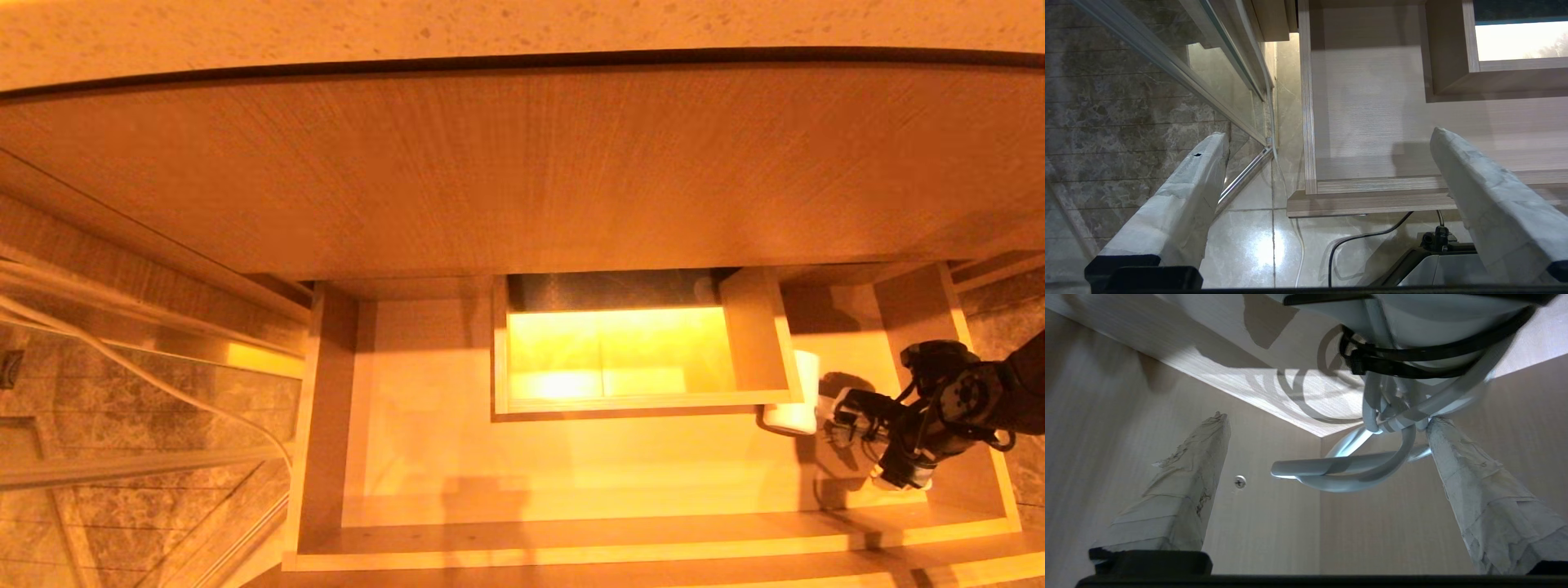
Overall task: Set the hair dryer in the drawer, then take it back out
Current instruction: Take the hairdryer out
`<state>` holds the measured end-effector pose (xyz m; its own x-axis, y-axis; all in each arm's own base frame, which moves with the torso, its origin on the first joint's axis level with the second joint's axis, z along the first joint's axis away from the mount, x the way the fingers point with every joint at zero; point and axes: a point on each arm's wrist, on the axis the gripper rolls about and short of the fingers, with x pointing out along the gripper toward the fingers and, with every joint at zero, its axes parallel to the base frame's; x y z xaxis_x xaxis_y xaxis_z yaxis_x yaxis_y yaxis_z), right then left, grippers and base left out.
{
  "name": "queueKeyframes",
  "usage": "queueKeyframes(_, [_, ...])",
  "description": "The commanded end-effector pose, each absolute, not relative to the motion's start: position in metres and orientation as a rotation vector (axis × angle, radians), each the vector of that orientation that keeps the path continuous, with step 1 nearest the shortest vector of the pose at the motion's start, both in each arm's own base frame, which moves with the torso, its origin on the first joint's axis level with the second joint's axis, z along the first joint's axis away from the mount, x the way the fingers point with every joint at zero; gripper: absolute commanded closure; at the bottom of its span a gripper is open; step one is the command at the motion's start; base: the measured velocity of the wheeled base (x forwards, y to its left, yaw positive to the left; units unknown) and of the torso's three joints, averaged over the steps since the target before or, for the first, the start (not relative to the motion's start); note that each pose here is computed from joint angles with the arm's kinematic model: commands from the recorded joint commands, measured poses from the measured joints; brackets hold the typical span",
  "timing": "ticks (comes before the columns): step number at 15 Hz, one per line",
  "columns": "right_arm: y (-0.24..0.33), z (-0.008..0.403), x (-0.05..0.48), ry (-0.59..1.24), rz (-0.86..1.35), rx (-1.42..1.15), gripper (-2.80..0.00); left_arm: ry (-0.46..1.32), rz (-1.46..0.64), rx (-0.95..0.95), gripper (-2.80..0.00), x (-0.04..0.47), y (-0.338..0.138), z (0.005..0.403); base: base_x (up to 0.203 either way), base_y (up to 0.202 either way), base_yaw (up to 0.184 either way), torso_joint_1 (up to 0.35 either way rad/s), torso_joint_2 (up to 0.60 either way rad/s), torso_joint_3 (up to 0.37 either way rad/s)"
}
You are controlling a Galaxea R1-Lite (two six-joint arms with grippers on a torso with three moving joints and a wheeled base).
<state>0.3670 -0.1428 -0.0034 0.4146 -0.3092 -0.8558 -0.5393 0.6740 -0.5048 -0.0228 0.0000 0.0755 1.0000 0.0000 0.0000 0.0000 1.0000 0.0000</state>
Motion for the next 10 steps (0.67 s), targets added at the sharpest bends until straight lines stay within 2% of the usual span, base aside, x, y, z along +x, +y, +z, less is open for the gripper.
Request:
queueKeyframes(1, [-0.1424,-0.0079,0.3669,1.182,0.181,-0.872,-2.8,0.0,0.0,0.0,-2.8,-0.0228,0.0,0.0755,0.0,0.0,0.0,0.0,0.0,0.0])
queueKeyframes(5, [-0.1432,-0.0133,0.3679,1.192,0.185,-0.869,-2.8,0.0,0.0,0.0,-2.8,-0.0228,0.0,0.0755,0.0,0.0,0.0,0.0,0.0,0.0])
queueKeyframes(6, [-0.1428,-0.0123,0.3678,1.192,0.186,-0.871,0.0,0.0,0.0,0.0,-2.8,-0.0228,0.0,0.0755,0.0,0.0,0.0,0.0,0.0,0.0])
queueKeyframes(10, [-0.1429,-0.0105,0.368,1.187,0.181,-0.872,0.0,0.0,0.0,0.0,-2.8,-0.0228,0.0,0.0755,0.0,0.0,0.0,0.0,0.0,0.0])
